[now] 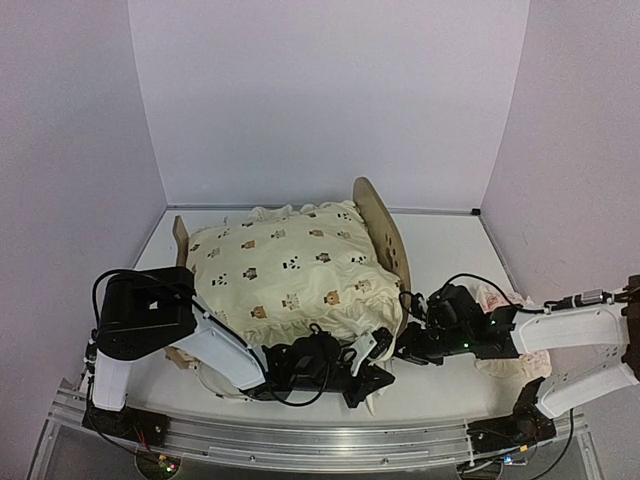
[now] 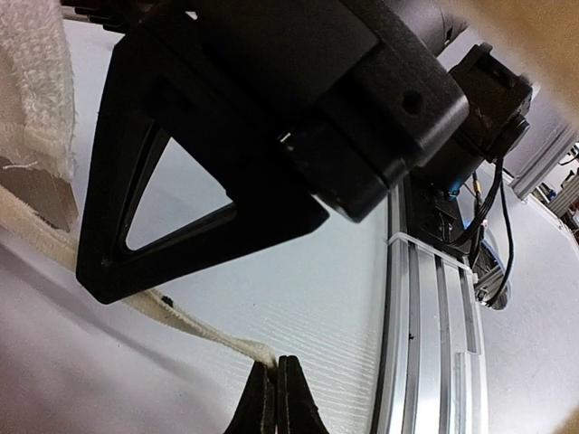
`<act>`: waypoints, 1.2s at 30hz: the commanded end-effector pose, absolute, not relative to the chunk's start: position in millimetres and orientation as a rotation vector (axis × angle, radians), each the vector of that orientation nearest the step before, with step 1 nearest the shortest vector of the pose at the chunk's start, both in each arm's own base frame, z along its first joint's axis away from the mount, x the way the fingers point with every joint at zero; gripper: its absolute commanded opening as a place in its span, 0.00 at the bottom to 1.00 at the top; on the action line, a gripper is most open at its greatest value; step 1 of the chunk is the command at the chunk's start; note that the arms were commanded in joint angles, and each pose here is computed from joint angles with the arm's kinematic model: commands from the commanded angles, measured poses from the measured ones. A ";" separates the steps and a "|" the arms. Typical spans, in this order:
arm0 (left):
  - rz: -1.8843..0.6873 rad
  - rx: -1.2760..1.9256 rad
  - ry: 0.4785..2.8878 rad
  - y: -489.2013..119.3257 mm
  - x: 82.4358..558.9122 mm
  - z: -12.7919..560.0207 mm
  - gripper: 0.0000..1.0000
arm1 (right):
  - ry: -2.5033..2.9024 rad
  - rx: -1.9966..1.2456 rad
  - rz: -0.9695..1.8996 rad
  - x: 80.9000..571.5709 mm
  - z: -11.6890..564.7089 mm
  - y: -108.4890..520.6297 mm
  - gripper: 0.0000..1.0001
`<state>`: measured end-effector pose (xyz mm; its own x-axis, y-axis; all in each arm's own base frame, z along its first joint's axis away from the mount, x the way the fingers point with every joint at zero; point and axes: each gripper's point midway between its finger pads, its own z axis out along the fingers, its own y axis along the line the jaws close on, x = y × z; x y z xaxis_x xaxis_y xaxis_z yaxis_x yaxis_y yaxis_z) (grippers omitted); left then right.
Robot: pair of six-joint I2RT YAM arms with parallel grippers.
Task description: Set up the pet bed
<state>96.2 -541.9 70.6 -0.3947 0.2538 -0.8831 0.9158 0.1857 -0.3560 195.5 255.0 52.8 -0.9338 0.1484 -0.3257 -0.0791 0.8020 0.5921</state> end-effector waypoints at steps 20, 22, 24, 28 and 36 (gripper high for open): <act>-0.743 0.912 1.995 -488.8 154.2 106.9 0.42 | 2.666 0.046 0.751 185.8 34.7 230.1 0.00; -0.698 0.891 1.996 -483.8 165.3 107.6 0.37 | 2.673 0.040 0.736 182.6 33.1 225.5 0.00; -0.657 0.872 2.001 -478.6 178.5 105.2 0.34 | 2.683 0.037 0.724 179.0 31.3 221.2 0.00; -0.576 0.835 2.008 -467.0 203.9 99.3 0.30 | 2.701 0.035 0.708 172.8 29.0 214.6 0.00; -0.465 0.801 1.969 -450.0 247.6 103.0 0.27 | 2.737 -0.006 0.727 158.6 26.1 215.8 0.00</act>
<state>201.5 -461.0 80.5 -0.4065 0.3849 -0.8286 0.7634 0.6414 -0.0766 179.0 221.2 38.8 -0.9280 0.1355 -0.3471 -0.0696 0.8521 0.5188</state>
